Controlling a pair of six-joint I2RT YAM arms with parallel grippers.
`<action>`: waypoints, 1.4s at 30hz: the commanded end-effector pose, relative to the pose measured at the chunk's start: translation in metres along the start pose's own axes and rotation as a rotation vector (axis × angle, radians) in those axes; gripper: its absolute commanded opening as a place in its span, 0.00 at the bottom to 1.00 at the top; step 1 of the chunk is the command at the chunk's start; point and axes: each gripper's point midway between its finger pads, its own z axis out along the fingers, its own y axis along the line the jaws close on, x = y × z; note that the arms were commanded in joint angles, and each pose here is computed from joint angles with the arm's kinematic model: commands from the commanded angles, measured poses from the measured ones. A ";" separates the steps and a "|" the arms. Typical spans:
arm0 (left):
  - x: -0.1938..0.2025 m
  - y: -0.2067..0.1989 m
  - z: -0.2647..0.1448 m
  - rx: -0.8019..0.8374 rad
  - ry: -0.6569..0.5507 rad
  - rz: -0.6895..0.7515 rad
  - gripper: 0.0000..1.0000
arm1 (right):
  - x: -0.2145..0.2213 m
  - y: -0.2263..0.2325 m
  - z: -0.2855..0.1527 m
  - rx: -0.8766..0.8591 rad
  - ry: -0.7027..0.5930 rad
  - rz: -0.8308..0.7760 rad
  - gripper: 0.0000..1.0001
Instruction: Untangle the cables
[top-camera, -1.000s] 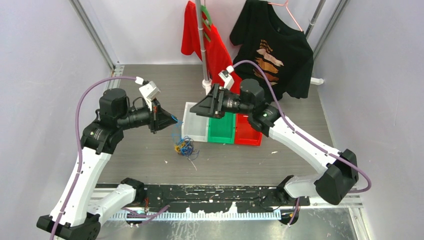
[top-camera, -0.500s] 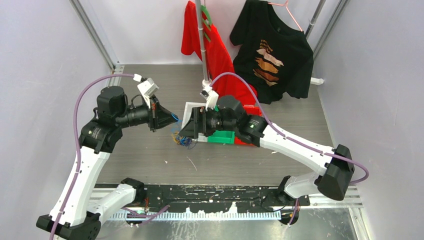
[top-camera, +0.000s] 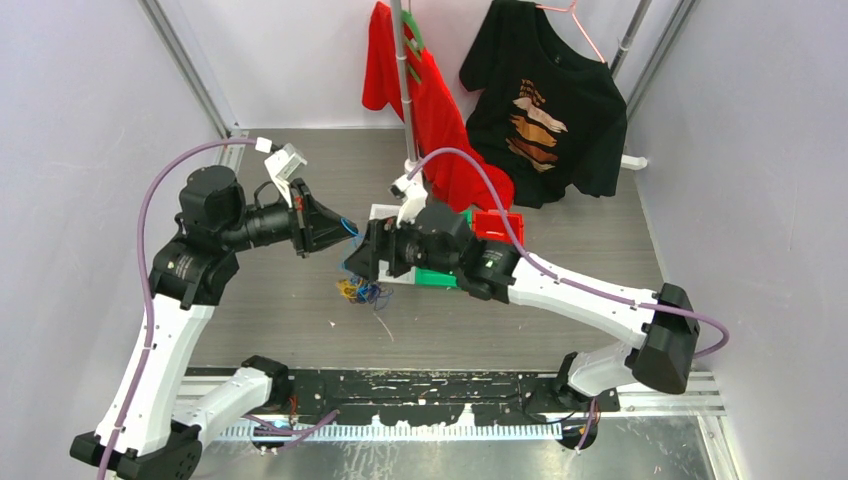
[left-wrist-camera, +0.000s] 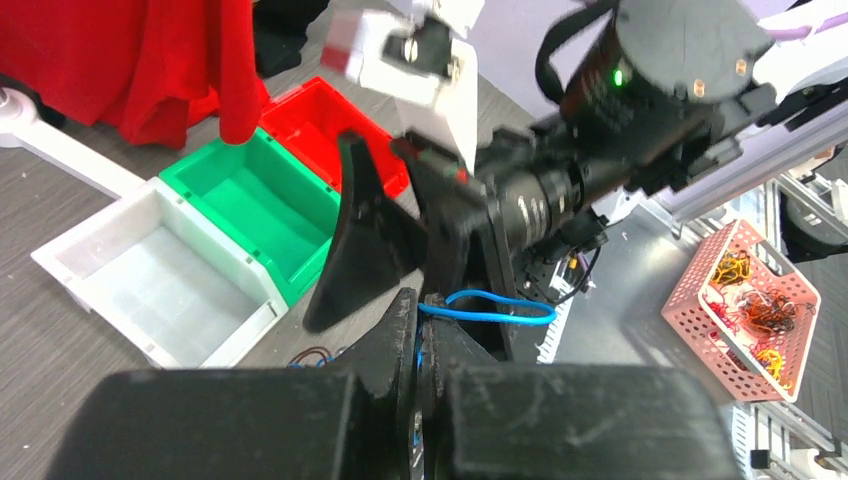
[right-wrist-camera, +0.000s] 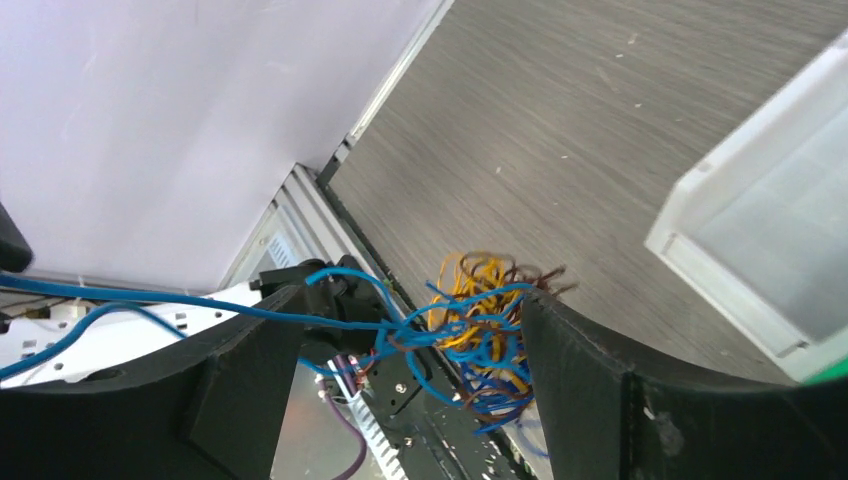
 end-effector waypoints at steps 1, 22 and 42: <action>-0.031 -0.019 -0.004 0.058 -0.071 0.062 0.00 | -0.012 0.028 0.011 -0.056 -0.101 -0.017 0.84; -0.094 -0.069 -0.029 0.139 -0.164 0.152 0.00 | 0.036 -0.027 0.068 0.114 -0.106 -0.057 0.80; -0.211 -0.087 -0.074 -0.098 -0.433 0.488 0.00 | 0.136 -0.113 0.074 0.292 0.052 0.034 0.77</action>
